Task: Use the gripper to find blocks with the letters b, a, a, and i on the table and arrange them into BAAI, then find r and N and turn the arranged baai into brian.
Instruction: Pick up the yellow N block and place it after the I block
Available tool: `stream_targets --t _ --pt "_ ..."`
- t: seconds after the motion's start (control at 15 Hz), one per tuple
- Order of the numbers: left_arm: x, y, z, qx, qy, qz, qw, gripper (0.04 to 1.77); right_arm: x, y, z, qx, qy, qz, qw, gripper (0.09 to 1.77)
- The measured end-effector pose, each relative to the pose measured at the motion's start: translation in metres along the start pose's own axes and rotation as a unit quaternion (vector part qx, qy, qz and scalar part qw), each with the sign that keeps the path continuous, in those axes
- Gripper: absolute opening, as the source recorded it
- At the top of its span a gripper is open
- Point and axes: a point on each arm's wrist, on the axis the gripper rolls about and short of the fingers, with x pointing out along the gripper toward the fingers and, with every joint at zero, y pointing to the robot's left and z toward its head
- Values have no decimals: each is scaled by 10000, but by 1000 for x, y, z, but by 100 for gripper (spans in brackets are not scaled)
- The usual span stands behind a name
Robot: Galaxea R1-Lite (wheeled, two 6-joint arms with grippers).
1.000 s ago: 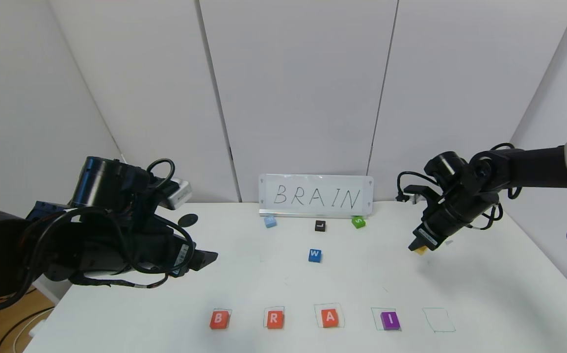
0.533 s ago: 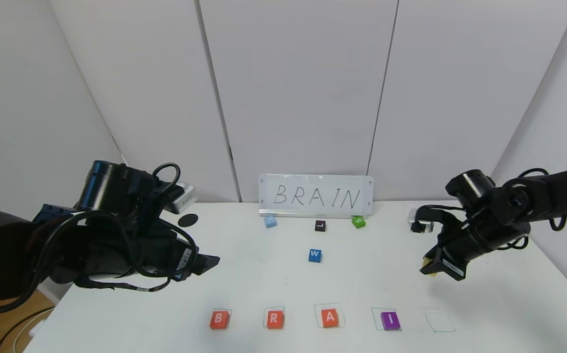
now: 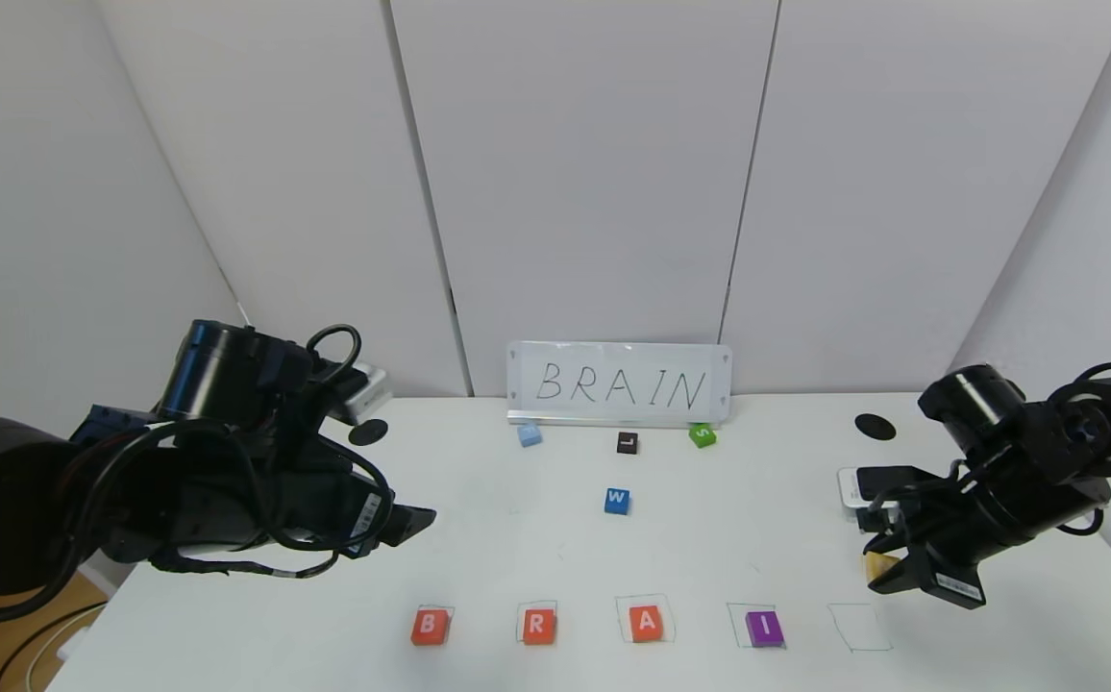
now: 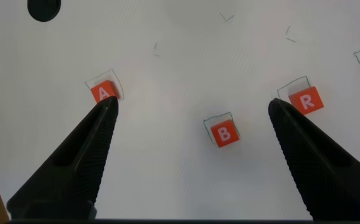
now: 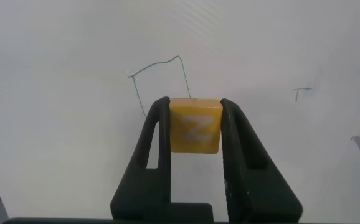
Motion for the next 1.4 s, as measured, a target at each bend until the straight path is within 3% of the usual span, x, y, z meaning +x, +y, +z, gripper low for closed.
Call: stream_targets --t 0.4,0.6,0.87,1.4 --pt "3 -6 -3 82 80 -36 9999 172 14 13 -6 -300 113 327 9990 53" --pt "2 -8 -4 133 96 -70 9998 172 22 13 -5 -449 41 175 9988 53" --pt "2 -10 -5 191 110 -79 9997 172 37 20 -9 -627 98 387 9972 53" --pt "3 -12 -6 221 139 -56 9996 172 48 22 -13 -686 125 481 9964 53"
